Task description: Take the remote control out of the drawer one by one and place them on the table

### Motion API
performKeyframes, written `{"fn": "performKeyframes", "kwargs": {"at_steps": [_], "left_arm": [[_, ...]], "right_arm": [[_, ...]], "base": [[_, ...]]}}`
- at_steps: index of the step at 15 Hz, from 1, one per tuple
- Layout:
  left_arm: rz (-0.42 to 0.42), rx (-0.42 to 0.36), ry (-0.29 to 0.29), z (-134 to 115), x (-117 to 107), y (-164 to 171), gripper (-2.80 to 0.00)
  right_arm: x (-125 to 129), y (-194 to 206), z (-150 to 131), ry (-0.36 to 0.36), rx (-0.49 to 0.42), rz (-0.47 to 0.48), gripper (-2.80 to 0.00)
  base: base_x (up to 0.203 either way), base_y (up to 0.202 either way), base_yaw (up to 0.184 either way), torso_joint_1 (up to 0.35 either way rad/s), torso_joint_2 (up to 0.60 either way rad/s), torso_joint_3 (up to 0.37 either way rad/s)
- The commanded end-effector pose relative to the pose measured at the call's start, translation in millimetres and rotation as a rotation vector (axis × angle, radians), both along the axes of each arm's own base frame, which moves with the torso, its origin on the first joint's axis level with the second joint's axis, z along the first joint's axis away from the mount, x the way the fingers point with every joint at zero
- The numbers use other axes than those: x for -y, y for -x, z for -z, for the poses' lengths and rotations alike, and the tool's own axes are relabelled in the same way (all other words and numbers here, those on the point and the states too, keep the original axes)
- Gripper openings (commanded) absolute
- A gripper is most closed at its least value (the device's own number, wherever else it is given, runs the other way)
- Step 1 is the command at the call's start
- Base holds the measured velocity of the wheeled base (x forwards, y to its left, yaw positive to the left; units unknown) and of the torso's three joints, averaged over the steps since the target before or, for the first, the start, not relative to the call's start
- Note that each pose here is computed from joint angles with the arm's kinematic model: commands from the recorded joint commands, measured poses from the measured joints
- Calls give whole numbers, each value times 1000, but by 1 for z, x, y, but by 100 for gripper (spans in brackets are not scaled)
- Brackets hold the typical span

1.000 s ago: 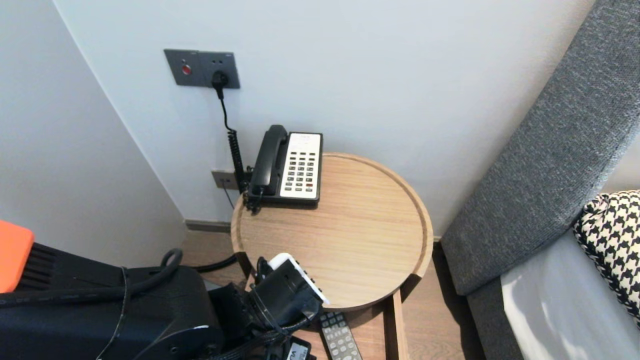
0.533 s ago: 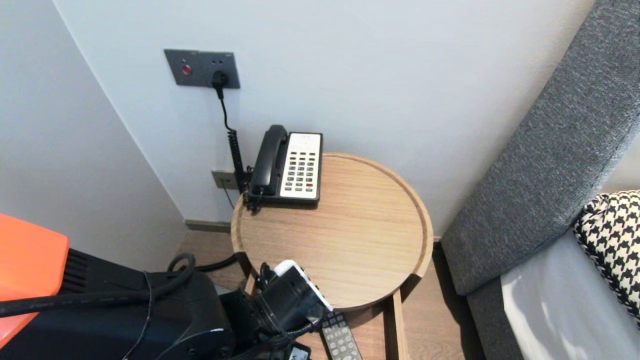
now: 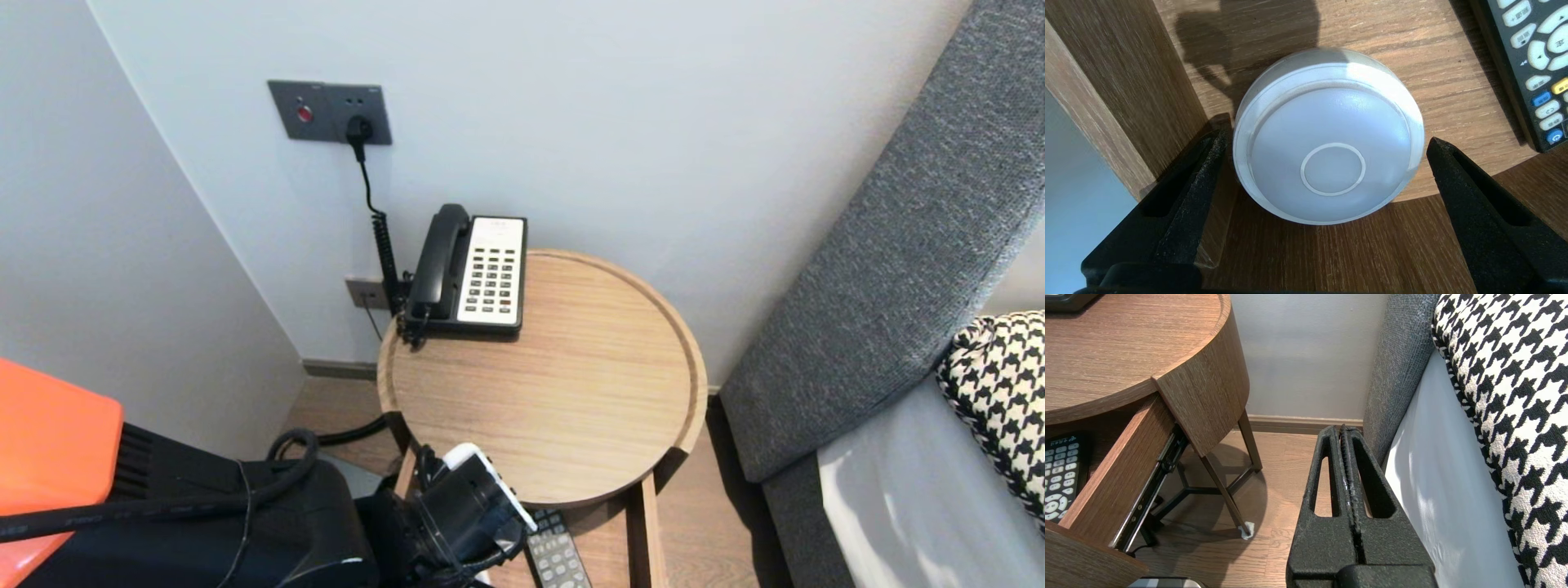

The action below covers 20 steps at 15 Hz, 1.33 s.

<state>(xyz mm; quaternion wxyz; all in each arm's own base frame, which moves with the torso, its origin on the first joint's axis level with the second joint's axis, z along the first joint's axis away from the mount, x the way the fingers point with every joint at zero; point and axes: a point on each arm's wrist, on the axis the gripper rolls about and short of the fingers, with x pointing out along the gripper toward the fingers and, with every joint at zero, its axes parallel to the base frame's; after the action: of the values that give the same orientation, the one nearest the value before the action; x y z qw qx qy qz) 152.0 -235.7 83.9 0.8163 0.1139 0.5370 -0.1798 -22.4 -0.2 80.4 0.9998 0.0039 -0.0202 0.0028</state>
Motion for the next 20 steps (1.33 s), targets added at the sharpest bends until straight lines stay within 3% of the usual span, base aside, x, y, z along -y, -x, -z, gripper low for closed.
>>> {"fn": "performKeyframes", "kwargs": {"at_steps": [1, 14, 15, 20], "left_arm": [[-1, -4, -5, 2, -1, 1, 0], [0, 2, -25, 10, 0, 1, 0], [0, 1, -27, 12, 1, 1, -280], [-2, 7, -16, 11, 2, 0, -280]], "right_arm": [[0, -2, 7, 0, -25, -1, -280], [0, -2, 7, 0, -25, -1, -280], [0, -2, 7, 0, -25, -1, -280], [0, -2, 7, 0, -25, -1, -280]], "base": [[0, 0, 0, 0, 0, 0], [0, 0, 0, 0, 0, 0], [0, 0, 0, 0, 0, 0], [0, 0, 0, 0, 0, 0]]}}
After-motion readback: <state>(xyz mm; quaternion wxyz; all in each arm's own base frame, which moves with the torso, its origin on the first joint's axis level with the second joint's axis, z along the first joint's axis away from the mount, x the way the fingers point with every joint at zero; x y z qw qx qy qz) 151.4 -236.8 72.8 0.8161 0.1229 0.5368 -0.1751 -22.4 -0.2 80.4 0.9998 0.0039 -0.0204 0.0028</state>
